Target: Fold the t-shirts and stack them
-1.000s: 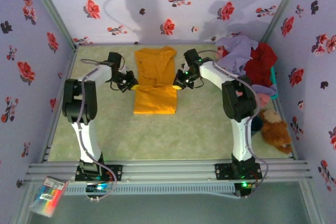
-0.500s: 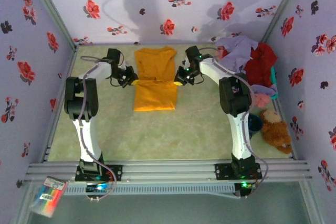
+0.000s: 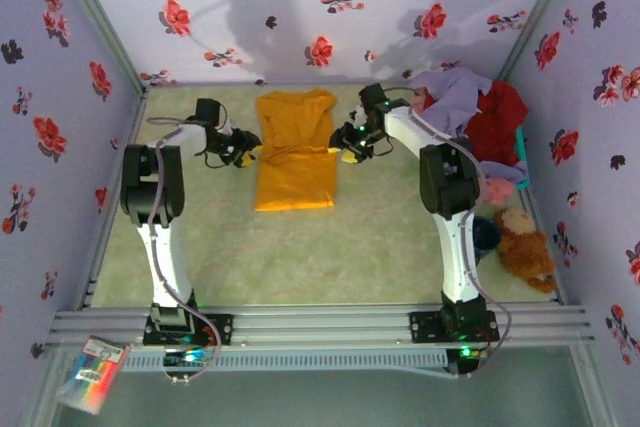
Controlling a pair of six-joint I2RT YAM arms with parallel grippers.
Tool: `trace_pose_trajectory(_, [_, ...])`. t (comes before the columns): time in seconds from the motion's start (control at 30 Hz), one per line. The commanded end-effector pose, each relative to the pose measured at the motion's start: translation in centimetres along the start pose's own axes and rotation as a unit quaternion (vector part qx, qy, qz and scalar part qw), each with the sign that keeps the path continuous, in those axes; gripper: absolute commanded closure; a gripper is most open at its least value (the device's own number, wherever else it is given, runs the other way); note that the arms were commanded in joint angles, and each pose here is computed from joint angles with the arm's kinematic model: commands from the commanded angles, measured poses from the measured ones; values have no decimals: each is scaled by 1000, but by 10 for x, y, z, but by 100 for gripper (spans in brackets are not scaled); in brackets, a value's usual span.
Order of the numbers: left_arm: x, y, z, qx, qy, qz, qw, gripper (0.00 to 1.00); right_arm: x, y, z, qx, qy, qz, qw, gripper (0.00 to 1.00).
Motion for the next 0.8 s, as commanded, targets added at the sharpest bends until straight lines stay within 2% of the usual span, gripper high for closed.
trace_pose_trajectory(0.0, [5,19,-20,33,-7,-9,999,55,13,23,14,-20,13,-2,1000,49])
trace_pose_trajectory(0.23, [15,13,-25,44,-8,-2,999,53,13,27,18,-19,12,-2,1000,48])
trace_pose_trajectory(0.47, [20,22,-32,35,-7,-4,999,52,15,34,23,-20,14,-2,1000,48])
trace_pose_trajectory(0.77, [25,2,-32,37,3,7,999,50,15,43,30,-23,18,-5,1000,48])
Point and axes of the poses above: each hand's point on the last joint's axis, 136 mm out from that joint toward the fingers, its own y axis back along the fingers, its own z axis along the line the jaws close on, x = y × z, the point moved 4 cm from there along y, back along the fingers, and after that the axes turned 6 degrees about -y, right-handed, at the moved point
